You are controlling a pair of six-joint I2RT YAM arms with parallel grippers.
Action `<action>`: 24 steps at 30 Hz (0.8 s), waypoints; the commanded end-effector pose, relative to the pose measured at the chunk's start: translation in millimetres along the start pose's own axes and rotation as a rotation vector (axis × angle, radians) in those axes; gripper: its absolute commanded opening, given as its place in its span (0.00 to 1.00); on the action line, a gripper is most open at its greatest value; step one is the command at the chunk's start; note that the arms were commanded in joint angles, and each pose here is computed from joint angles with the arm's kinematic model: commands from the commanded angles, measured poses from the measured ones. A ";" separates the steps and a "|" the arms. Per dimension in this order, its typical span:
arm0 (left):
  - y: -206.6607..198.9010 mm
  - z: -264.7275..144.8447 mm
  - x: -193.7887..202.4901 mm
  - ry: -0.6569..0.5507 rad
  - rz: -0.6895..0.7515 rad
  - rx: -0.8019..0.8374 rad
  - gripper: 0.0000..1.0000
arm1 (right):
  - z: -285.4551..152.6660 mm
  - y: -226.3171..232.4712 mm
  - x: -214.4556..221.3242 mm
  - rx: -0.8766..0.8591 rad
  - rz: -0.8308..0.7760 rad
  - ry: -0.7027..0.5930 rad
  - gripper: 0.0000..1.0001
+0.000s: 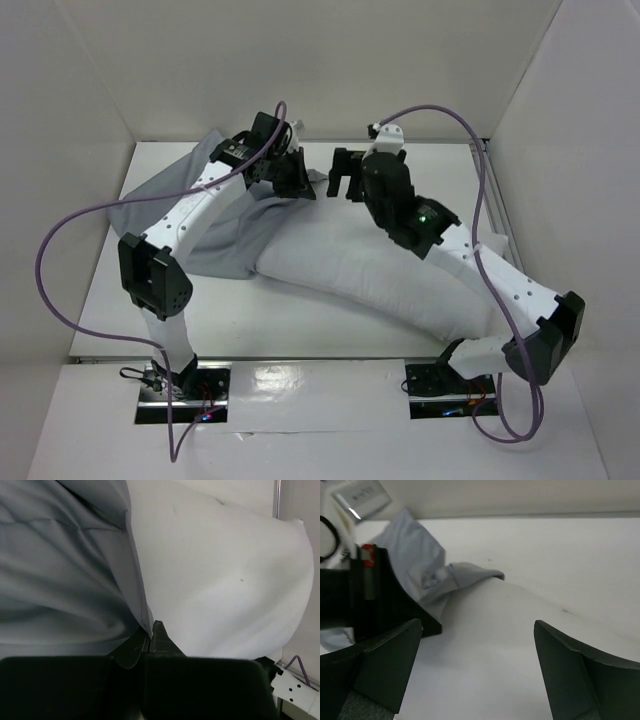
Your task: Put the pillow into the pillowcase
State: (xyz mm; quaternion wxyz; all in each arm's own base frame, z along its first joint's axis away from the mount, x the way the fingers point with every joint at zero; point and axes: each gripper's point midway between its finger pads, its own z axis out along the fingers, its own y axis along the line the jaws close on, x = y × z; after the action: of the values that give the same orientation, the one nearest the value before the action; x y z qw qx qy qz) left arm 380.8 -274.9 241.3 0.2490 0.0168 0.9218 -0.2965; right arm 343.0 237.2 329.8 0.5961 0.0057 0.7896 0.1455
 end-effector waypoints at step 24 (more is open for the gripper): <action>-147.7 24.1 64.1 0.237 0.216 0.366 0.00 | 21.1 -70.8 44.0 -0.163 0.281 0.150 0.00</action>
State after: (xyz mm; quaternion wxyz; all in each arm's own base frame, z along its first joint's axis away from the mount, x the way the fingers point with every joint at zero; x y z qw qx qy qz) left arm 348.2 -386.2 249.8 0.2001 0.1685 0.9005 -0.3473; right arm 331.1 179.9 192.0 0.3947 -0.0112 0.8958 0.2039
